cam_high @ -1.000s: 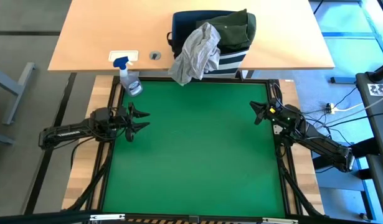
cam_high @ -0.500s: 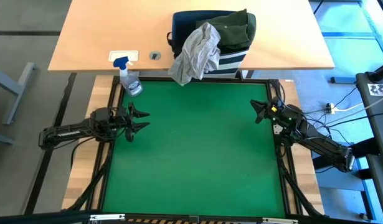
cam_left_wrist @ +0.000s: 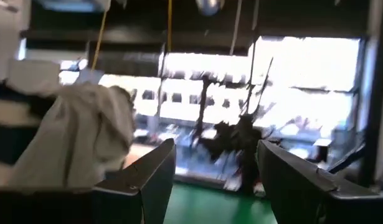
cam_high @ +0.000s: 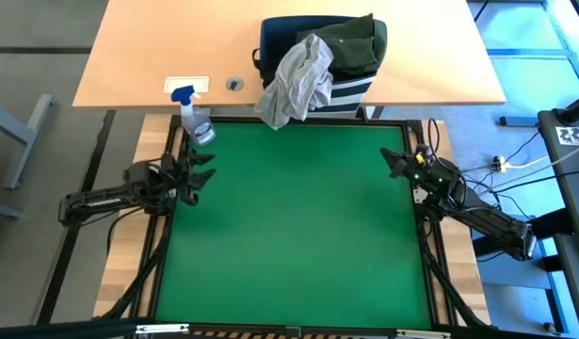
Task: Fold Laundry from Bin
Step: Fold the gray shirt
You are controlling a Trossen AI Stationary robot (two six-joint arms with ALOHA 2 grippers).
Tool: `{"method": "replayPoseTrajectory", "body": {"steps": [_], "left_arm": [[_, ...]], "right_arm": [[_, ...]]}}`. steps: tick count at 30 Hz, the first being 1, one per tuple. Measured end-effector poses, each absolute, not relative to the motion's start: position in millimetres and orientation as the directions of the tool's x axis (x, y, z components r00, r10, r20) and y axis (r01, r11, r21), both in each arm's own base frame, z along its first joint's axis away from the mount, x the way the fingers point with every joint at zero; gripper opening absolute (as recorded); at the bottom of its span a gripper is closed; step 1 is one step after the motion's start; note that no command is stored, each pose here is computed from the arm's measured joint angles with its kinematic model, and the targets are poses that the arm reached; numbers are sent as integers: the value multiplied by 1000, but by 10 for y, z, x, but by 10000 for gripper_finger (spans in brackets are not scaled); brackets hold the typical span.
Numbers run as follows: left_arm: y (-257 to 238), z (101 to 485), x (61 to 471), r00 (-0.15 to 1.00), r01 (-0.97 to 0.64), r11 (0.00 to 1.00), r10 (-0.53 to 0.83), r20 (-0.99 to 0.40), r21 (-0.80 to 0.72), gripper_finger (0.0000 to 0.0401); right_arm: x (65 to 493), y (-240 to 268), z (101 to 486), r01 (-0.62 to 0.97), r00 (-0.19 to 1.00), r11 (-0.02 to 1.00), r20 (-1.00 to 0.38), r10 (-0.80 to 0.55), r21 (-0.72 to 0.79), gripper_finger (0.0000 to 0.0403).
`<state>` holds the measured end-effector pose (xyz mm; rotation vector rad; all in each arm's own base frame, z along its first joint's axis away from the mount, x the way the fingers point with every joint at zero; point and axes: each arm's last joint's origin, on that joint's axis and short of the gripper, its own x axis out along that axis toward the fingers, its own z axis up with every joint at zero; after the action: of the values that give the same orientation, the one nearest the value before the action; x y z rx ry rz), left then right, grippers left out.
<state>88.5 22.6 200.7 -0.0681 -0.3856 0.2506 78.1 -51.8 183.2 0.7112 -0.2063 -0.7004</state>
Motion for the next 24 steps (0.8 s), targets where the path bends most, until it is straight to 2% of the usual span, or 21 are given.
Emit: {"method": "replayPoseTrajectory", "body": {"steps": [4,9,11,15,18,24], "left_arm": [[223,2062,862,871,-228,967,254,421,-110,217],[211,2102,845,858,-58,935,226,461,-351,217],[209,2154,815,824,-18,919,237,515,-393,217],[268,2213,771,725,-158,846,450,522,-510,217],[278,2371,722,671,-216,824,515,533,-523,217],[351,2747,914,711,-400,754,614,343,-521,217]], "right_arm": [[779,-521,1833,513,749,525,-55,-660,679,46],[779,-521,1837,503,749,518,-51,-660,692,46],[779,-521,1837,503,750,518,-50,-660,692,46],[784,-515,1840,486,766,529,-48,-641,695,46],[788,-512,1862,474,779,561,-25,-627,679,46],[794,-491,2013,399,814,709,131,-566,581,46]]}}
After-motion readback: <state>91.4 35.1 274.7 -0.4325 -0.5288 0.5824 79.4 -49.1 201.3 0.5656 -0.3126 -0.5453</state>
